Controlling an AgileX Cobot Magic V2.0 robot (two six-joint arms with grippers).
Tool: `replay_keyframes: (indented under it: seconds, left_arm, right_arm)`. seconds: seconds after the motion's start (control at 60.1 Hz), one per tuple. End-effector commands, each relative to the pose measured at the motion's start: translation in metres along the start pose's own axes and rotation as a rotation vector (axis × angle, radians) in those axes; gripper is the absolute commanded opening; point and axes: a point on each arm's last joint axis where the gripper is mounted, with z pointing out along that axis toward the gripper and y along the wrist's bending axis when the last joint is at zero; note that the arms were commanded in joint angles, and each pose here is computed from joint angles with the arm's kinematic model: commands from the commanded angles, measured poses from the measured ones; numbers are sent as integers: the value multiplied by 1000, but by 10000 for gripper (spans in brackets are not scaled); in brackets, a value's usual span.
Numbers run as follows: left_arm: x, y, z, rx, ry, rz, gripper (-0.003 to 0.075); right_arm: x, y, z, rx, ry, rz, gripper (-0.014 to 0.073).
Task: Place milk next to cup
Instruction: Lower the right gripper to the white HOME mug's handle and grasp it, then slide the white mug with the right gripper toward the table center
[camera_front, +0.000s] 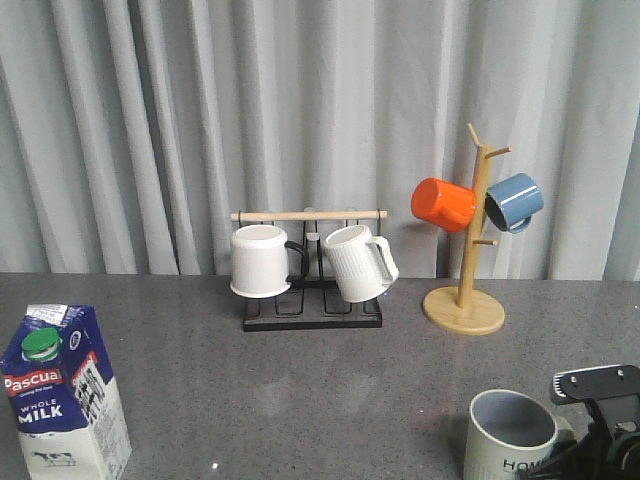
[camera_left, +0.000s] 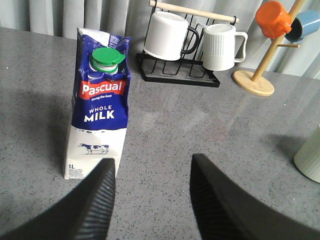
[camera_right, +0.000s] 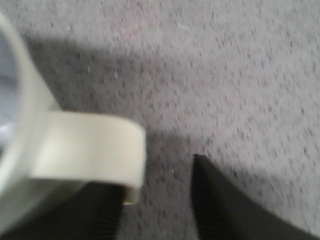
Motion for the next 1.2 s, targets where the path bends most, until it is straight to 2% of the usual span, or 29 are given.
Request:
replay_keyframes:
  seconds: [0.0, 0.1, 0.266, 0.399, 0.565, 0.715, 0.848, 1.014, 1.18]
  left_arm:
    - [-15, -2, -2, 0, -91, -9, 333]
    - [-15, -2, -2, 0, -92, -9, 333]
    - [-15, -2, -2, 0, -92, -9, 333]
    - [-15, -2, -2, 0, -89, -11, 333]
    - [-15, -2, -2, 0, -90, -10, 333]
    - [-15, -2, -2, 0, -90, -10, 333]
    - [-15, -2, -2, 0, -90, -10, 333]
    - [-15, -2, -2, 0, -88, -10, 333]
    - [-15, -2, -2, 0, -88, -10, 333]
  right_arm:
    - [-17, -2, -5, 15, -113, -42, 112]
    - [-18, -2, -4, 16, -126, -43, -16]
    - [-18, -2, -5, 16, -125, -43, -9]
    - [-26, 5, -20, 1, -171, -44, -9]
    - [-57, 30, -49, -70, -250, -46, -8]
    - [-84, 65, -56, -164, -287, -91, -6]
    - [-95, 90, -45, -219, -286, -113, -5]
    - [-92, 112, -15, -256, -222, -109, -5]
    - [-83, 118, 13, -254, -133, -124, 0]
